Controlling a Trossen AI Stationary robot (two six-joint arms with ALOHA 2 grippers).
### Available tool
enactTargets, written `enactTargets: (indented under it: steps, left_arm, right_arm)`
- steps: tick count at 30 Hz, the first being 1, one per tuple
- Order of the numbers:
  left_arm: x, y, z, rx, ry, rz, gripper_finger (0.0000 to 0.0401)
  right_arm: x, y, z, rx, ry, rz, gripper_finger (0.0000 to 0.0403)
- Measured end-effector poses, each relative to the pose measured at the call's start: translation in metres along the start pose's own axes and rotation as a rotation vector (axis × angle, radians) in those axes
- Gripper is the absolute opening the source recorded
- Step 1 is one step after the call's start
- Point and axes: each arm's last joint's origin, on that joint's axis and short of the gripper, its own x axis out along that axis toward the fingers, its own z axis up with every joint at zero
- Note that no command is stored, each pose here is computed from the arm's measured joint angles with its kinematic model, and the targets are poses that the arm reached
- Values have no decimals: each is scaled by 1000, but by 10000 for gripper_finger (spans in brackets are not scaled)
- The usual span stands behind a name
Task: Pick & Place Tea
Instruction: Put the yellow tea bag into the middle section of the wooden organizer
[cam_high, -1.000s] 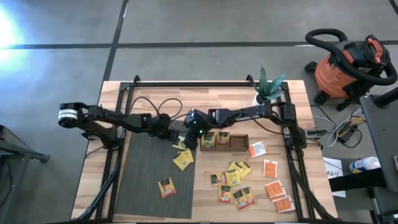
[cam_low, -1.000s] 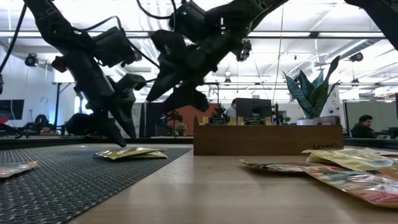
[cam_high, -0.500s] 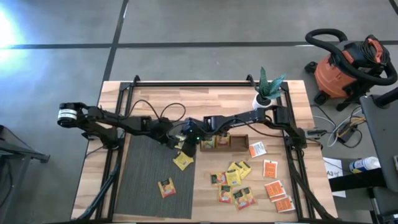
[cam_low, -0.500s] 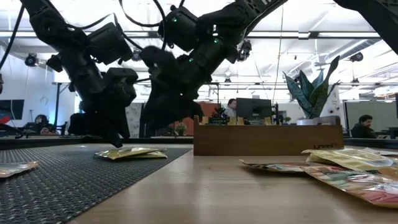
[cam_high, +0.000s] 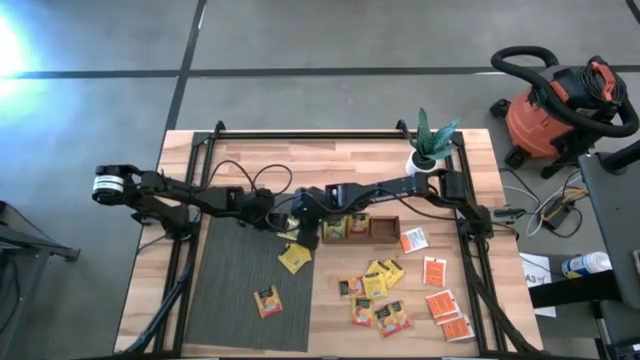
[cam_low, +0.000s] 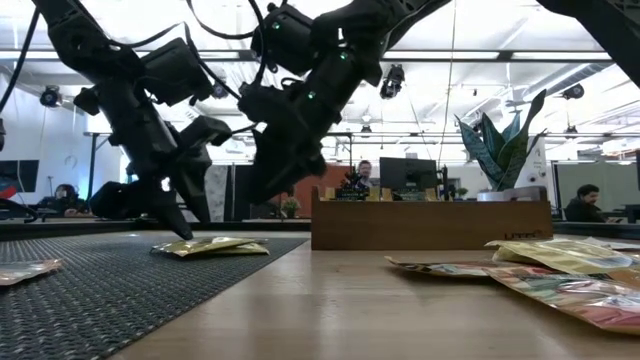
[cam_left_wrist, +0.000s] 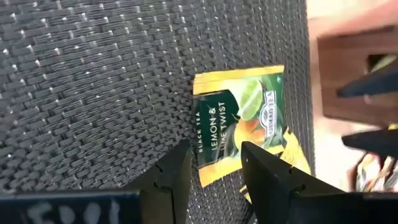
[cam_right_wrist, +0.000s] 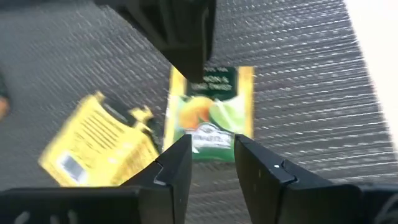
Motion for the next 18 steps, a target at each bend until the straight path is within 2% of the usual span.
enactTargets:
  steps: [5,12,18]
  left_arm:
    - [0,0,0,-6,16,-9,135]
    - [5,-4,0,-26,15,-48,135]
    - [11,-4,-1,-64,19,-57,135]
  right_arm:
    - [0,-2,0,-106,8,-22,118]
    - [25,-5,-12,-144,76,-31,118]
    - [28,-6,-14,-176,123,-35,118]
